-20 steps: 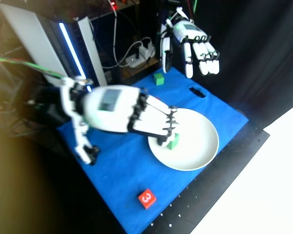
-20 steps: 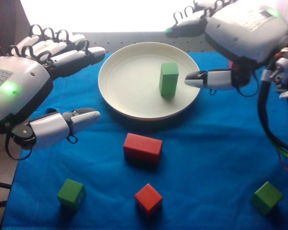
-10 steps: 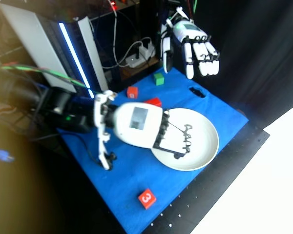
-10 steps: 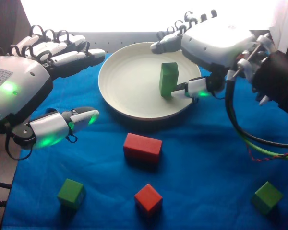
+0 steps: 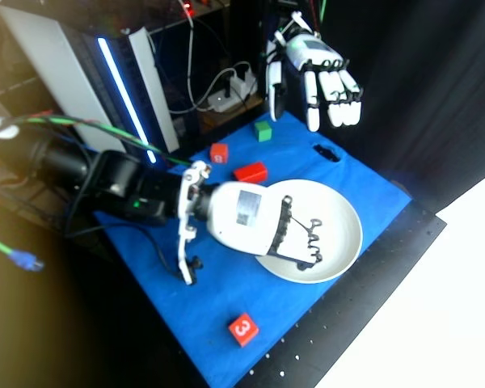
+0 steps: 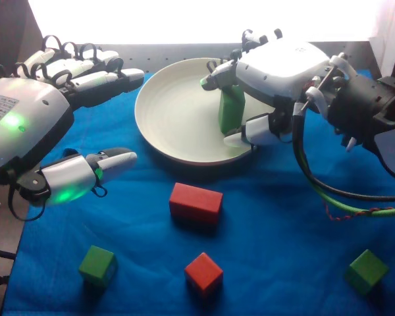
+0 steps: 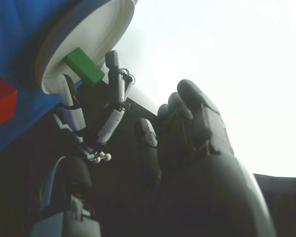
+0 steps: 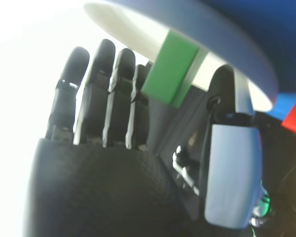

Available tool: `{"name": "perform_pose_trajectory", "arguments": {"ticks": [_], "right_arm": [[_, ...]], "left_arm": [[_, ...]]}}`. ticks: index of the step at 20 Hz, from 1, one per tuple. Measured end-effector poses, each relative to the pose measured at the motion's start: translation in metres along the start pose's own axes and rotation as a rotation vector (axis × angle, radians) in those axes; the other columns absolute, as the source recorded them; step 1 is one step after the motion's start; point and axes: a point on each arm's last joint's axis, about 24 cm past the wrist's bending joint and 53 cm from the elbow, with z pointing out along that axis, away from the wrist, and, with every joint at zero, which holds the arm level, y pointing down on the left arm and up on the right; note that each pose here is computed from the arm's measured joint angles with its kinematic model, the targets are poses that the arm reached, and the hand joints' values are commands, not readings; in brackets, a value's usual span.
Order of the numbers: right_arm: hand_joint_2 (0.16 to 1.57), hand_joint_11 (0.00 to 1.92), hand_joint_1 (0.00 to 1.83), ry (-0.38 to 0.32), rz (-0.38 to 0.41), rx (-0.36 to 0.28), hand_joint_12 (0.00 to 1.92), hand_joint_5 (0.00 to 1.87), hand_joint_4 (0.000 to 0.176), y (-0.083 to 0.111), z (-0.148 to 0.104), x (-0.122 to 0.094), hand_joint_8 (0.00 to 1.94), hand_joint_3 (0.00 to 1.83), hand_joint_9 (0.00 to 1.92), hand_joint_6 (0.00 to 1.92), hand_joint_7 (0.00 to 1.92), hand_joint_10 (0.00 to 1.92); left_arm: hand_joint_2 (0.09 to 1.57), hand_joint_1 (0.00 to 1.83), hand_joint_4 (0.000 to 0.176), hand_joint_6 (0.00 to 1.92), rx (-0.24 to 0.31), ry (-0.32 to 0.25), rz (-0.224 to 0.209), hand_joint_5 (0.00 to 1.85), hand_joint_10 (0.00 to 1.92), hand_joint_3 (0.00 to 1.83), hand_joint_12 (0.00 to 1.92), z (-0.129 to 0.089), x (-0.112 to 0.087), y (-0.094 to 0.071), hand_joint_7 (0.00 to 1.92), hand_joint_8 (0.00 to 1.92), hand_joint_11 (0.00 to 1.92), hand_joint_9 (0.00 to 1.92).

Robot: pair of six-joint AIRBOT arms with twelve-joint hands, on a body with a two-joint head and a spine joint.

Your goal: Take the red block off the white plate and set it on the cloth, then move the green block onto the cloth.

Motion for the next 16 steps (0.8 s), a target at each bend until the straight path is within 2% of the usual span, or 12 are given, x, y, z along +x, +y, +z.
{"name": "perform_pose_trajectory", "arguments": {"ticks": [3, 4, 5, 6, 7, 8, 9, 11, 12, 14, 15, 16], "right_arm": [[1.02, 0.36, 1.18, 0.005, -0.001, 0.006, 1.53, 0.72, 0.000, -0.0021, 0.0015, 0.0015, 0.06, 0.00, 0.73, 0.02, 0.98, 0.70], [1.06, 0.48, 1.33, 0.005, 0.000, 0.007, 1.55, 0.83, 0.000, -0.0026, 0.0019, 0.0015, 0.74, 0.01, 0.82, 0.02, 1.03, 0.83], [1.14, 0.57, 1.27, 0.003, 0.006, 0.008, 1.57, 0.77, 0.000, -0.0029, 0.0019, 0.0011, 1.09, 0.01, 0.85, 0.89, 1.00, 0.90], [1.17, 0.54, 1.25, 0.002, 0.003, 0.007, 1.60, 0.75, 0.000, -0.0026, 0.0019, 0.0008, 1.18, 0.00, 0.83, 1.09, 0.98, 0.94], [1.17, 0.51, 1.34, 0.001, 0.004, 0.008, 1.60, 0.78, 0.000, -0.0029, 0.0022, 0.0002, 1.14, 0.00, 0.80, 1.09, 0.91, 1.36], [1.17, 0.49, 1.36, -0.001, 0.008, 0.011, 1.59, 0.83, 0.000, -0.0038, 0.0023, -0.0004, 1.14, 0.00, 0.78, 1.08, 0.88, 1.45], [1.17, 0.50, 1.36, -0.001, 0.006, 0.010, 1.58, 0.84, 0.000, -0.0037, 0.0023, -0.0003, 1.12, 0.00, 0.78, 1.09, 0.88, 1.46], [1.17, 0.52, 1.36, 0.001, 0.007, 0.011, 1.67, 0.85, 0.000, -0.0040, 0.0023, 0.0001, 1.15, 0.00, 0.78, 1.03, 0.87, 1.50], [1.16, 0.48, 1.37, 0.001, 0.007, 0.012, 1.73, 0.86, 0.000, -0.0040, 0.0023, 0.0002, 1.11, 0.00, 0.78, 1.00, 0.91, 1.48], [1.16, 0.42, 1.37, 0.003, 0.008, 0.011, 1.73, 0.87, 0.000, -0.0030, 0.0026, 0.0004, 1.11, 0.00, 0.77, 1.01, 0.92, 1.47], [1.15, 0.49, 1.37, 0.005, 0.011, 0.007, 1.61, 0.86, 0.000, -0.0005, 0.0029, 0.0008, 1.05, 0.00, 0.81, 1.04, 0.93, 1.42], [1.14, 0.58, 1.37, 0.006, 0.012, 0.002, 1.45, 0.86, 0.000, 0.0023, 0.0024, 0.0012, 0.98, 0.00, 0.85, 1.07, 0.96, 1.36]], "left_arm": [[1.19, 0.50, 0.120, 0.00, 0.000, -0.001, 0.000, 0.42, 0.00, 0.00, 0.72, 0.0000, -0.0003, -0.0001, 0.25, 0.00, 0.00, 0.25], [1.19, 0.51, 0.119, 0.00, 0.000, -0.001, 0.000, 0.43, 0.00, 0.00, 0.73, 0.0000, -0.0002, 0.0000, 0.27, 0.01, 0.00, 0.26], [1.19, 0.53, 0.123, 0.00, 0.000, -0.001, 0.000, 0.43, 0.00, 0.00, 0.71, 0.0000, -0.0004, -0.0001, 0.27, 0.01, 0.00, 0.25], [1.18, 0.53, 0.126, 0.00, 0.000, -0.002, 0.000, 0.43, 0.00, 0.00, 0.70, 0.0000, -0.0004, 0.0000, 0.27, 0.00, 0.00, 0.25], [1.19, 0.51, 0.123, 0.00, 0.000, -0.001, 0.000, 0.43, 0.00, 0.00, 0.70, 0.0000, -0.0004, -0.0001, 0.26, 0.00, 0.00, 0.25], [1.20, 0.51, 0.123, 0.00, 0.000, -0.002, 0.000, 0.43, 0.00, 0.00, 0.73, 0.0000, -0.0004, 0.0000, 0.27, 0.00, 0.00, 0.26], [1.20, 0.51, 0.126, 0.00, 0.000, -0.002, 0.000, 0.43, 0.00, 0.00, 0.74, 0.0000, -0.0004, 0.0000, 0.26, 0.00, 0.00, 0.26], [1.20, 0.50, 0.118, 0.01, 0.000, -0.003, 0.000, 0.43, 0.00, 0.00, 0.72, 0.0000, -0.0007, -0.0001, 0.26, 0.00, 0.00, 0.26], [1.20, 0.49, 0.118, 0.00, 0.000, -0.004, 0.000, 0.43, 0.00, 0.00, 0.67, 0.0000, -0.0009, -0.0001, 0.25, 0.00, 0.00, 0.24], [1.20, 0.50, 0.118, 0.00, 0.001, -0.006, 0.000, 0.43, 0.00, 0.00, 0.67, 0.0000, -0.0015, -0.0001, 0.25, 0.00, 0.00, 0.24], [1.20, 0.49, 0.134, 0.00, 0.001, -0.008, 0.000, 0.43, 0.00, 0.00, 0.66, 0.0000, -0.0020, -0.0002, 0.25, 0.00, 0.00, 0.24], [1.20, 0.50, 0.139, 0.00, 0.001, -0.009, 0.000, 0.43, 0.00, 0.00, 0.65, 0.0000, -0.0021, -0.0003, 0.25, 0.00, 0.00, 0.24]]}}
